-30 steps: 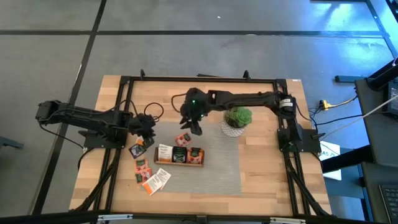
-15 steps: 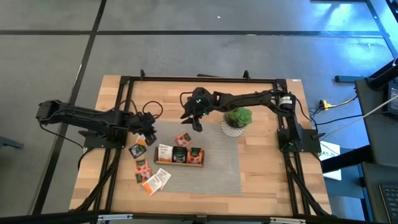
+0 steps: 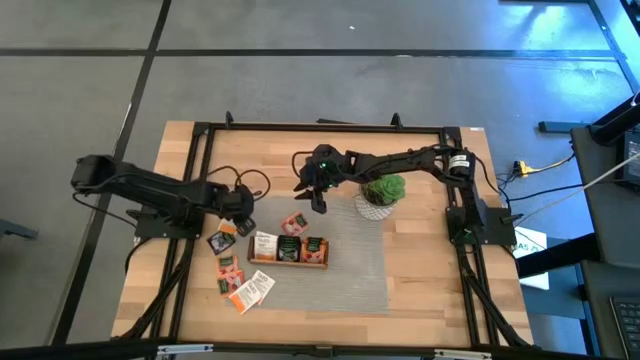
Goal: Pick & Place Tea
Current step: Put the white tea bag into the left section of the wooden organizer
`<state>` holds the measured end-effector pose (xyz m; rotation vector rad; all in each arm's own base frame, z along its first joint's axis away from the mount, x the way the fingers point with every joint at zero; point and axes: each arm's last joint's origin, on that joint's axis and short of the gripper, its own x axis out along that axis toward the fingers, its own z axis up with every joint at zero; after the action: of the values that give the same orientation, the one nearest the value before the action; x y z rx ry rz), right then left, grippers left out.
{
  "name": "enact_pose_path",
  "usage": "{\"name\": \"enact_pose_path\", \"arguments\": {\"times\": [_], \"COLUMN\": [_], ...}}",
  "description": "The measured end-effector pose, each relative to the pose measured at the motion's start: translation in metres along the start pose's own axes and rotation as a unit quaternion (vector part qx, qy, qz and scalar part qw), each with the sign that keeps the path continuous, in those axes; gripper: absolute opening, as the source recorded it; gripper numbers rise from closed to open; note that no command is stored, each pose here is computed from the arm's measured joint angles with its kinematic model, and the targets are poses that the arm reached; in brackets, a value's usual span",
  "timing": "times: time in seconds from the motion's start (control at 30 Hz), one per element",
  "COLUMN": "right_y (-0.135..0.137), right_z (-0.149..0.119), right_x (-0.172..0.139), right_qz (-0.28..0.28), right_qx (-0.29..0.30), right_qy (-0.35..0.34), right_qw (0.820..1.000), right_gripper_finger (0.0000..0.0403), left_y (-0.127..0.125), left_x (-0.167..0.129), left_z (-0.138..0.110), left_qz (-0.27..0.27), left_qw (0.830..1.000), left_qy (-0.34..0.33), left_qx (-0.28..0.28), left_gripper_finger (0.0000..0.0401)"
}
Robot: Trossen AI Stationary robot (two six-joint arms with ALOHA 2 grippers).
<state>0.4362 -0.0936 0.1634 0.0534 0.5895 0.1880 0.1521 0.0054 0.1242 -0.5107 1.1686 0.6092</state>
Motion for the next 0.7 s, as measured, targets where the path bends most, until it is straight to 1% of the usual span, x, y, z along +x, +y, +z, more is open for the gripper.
{"name": "enact_pose_path", "arguments": {"times": [0.17,0.4,0.57,0.7], "right_y": [0.005,0.017,0.021,0.021], "right_z": [0.001,0.004,0.008,0.005], "right_x": [0.002,0.006,0.008,0.008], "right_qz": [0.005,0.016,0.019,0.017], "right_qx": [0.039,0.028,0.020,0.025], "right_qy": [0.001,-0.006,-0.022,-0.007], "right_qw": [0.999,0.999,0.999,1.000], "right_gripper_finger": [0.0130,0.0130,0.0130,0.0130], "left_y": [-0.005,-0.013,-0.011,-0.009], "left_x": [0.000,-0.004,-0.011,-0.012], "left_z": [-0.006,-0.015,-0.019,-0.022], "left_qz": [-0.003,-0.013,0.023,0.033], "left_qw": [1.000,1.000,0.998,0.996], "left_qy": [0.012,0.025,0.065,0.086], "left_qx": [-0.008,-0.009,-0.001,-0.012], "left_gripper_finger": [0.0104,0.0103,0.0104,0.0101]}}
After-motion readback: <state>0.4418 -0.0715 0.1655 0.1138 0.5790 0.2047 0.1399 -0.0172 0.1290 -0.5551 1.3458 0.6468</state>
